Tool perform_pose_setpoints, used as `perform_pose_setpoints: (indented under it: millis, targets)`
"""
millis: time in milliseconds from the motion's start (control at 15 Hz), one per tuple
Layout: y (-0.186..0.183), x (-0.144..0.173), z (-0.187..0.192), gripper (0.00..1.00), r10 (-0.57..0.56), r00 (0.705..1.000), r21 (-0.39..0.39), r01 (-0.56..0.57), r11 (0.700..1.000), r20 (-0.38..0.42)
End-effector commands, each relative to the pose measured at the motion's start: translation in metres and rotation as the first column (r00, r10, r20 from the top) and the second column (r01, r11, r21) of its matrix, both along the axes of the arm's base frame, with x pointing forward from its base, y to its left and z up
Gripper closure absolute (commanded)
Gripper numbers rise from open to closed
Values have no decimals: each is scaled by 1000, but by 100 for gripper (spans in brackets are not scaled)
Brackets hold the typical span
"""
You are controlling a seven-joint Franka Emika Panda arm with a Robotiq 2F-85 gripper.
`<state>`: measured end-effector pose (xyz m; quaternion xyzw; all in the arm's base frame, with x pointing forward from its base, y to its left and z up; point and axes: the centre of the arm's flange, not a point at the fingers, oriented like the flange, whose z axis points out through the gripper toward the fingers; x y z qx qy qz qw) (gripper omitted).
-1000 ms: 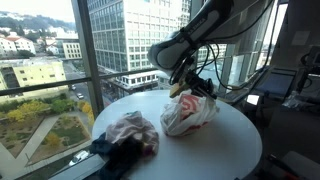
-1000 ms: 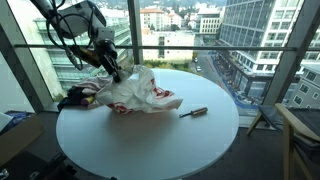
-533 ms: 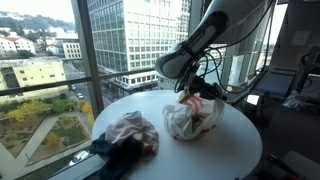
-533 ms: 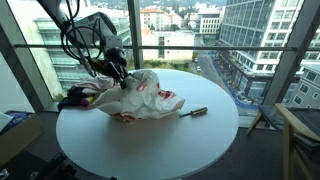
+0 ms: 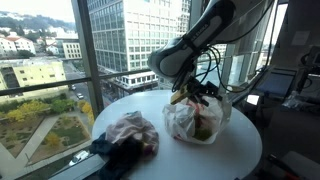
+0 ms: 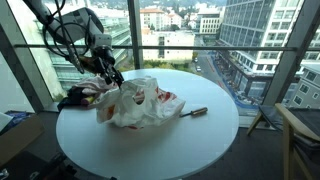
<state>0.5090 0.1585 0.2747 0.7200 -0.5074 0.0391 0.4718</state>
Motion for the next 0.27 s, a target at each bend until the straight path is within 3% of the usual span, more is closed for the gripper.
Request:
perform_pose_setpoints:
  millis: [0, 200]
  targets:
    - [7, -21, 15, 0, 115, 993, 113, -116, 987, 15]
    - [6, -19, 11, 0, 167, 986, 163, -168, 972, 23]
